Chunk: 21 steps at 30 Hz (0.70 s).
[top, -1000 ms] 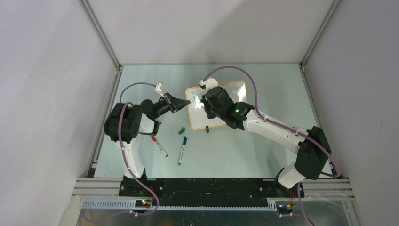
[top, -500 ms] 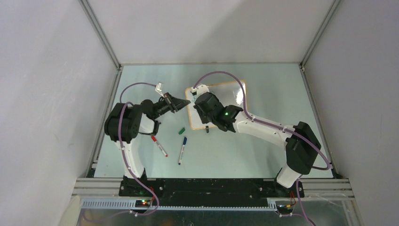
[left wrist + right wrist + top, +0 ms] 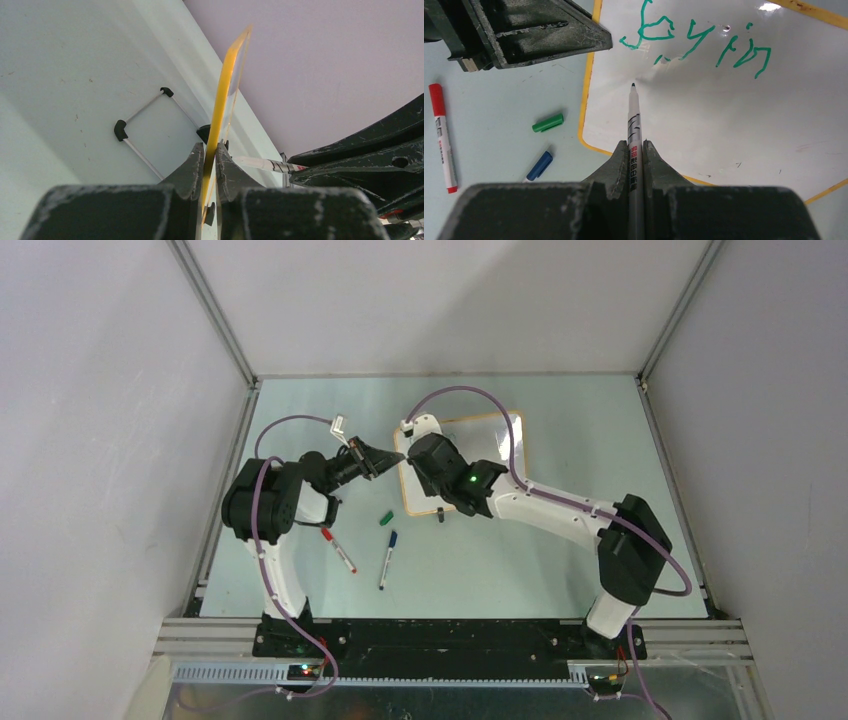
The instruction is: Write a sentence on the whiteboard
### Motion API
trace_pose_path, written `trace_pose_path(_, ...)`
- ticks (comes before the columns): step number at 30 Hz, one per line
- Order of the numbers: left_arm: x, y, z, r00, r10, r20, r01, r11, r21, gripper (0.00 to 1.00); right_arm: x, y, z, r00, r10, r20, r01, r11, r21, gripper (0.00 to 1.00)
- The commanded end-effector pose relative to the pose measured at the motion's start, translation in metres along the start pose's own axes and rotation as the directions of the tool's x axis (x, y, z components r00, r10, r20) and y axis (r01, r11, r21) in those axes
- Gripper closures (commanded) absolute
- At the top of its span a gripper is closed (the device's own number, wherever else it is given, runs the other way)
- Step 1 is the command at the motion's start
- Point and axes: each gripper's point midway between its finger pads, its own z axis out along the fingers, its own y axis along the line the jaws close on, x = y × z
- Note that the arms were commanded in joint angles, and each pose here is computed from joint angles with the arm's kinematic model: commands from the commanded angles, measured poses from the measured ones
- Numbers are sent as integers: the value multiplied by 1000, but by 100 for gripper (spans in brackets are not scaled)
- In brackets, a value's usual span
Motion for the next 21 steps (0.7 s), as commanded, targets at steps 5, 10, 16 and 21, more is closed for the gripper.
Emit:
trace_pose_path(5,-11,-10,5,998,59,17,-59,997,51,100,-20,0,2,999,-9,37,7,999,43,100)
trace_pose_path(10,-10,-10,5,998,57,16,-57,997,50,100,-19,0,6,1000,-15,28,13,998,60,100)
trace_pose_path(16,-10,-10,5,998,60,15,-60,997,52,100,-17,3,9,1000,-22,19,21,998,56,100)
trace_pose_path(21,-10,-11,6,998,58,14,-58,997,53,100,-14,10,11,1000,-29,4,29,999,24,100)
